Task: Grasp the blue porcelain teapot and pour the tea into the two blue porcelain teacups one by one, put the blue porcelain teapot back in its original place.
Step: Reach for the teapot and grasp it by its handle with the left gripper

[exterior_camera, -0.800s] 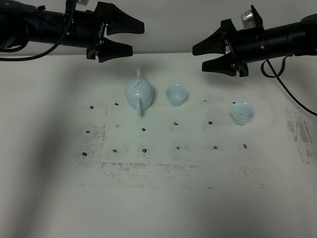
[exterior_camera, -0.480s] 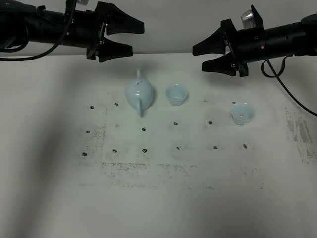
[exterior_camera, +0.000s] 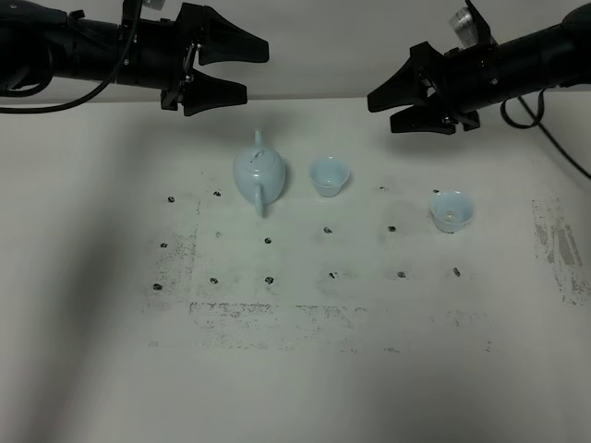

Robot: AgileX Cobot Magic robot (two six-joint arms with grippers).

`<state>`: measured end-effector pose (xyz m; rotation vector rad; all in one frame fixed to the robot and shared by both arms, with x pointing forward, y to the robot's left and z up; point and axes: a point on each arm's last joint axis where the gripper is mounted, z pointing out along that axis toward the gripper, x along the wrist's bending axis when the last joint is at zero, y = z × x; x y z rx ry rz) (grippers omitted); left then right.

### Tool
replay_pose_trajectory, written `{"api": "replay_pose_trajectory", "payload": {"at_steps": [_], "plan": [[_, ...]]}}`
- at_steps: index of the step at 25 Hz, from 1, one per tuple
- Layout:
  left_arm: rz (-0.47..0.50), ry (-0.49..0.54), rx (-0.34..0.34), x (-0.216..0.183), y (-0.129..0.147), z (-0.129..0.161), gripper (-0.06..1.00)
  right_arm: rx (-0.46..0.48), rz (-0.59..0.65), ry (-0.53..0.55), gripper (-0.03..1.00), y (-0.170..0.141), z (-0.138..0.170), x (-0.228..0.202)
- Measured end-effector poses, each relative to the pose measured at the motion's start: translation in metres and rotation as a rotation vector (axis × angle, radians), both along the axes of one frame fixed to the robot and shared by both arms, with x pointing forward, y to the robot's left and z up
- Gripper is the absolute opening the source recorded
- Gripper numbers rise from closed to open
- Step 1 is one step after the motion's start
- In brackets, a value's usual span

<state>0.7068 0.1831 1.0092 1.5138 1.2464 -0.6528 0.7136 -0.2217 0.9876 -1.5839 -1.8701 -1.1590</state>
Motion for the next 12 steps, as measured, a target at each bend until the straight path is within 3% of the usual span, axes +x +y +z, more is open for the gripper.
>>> {"api": "replay_pose_trajectory", "payload": {"at_steps": [8,10,12], "plan": [[0.000,0.000,0.000,0.000,0.000,0.000,0.08,-0.608,-0.108,-0.038,0.52,-0.044,0.044,-0.007],[0.000,0.000,0.000,0.000,0.000,0.000,0.08,-0.705,-0.142,-0.057,0.52,-0.053,0.057,-0.012],[0.000,0.000,0.000,0.000,0.000,0.000,0.08,-0.746,-0.161,-0.084,0.52,-0.057,0.071,-0.017]]}}
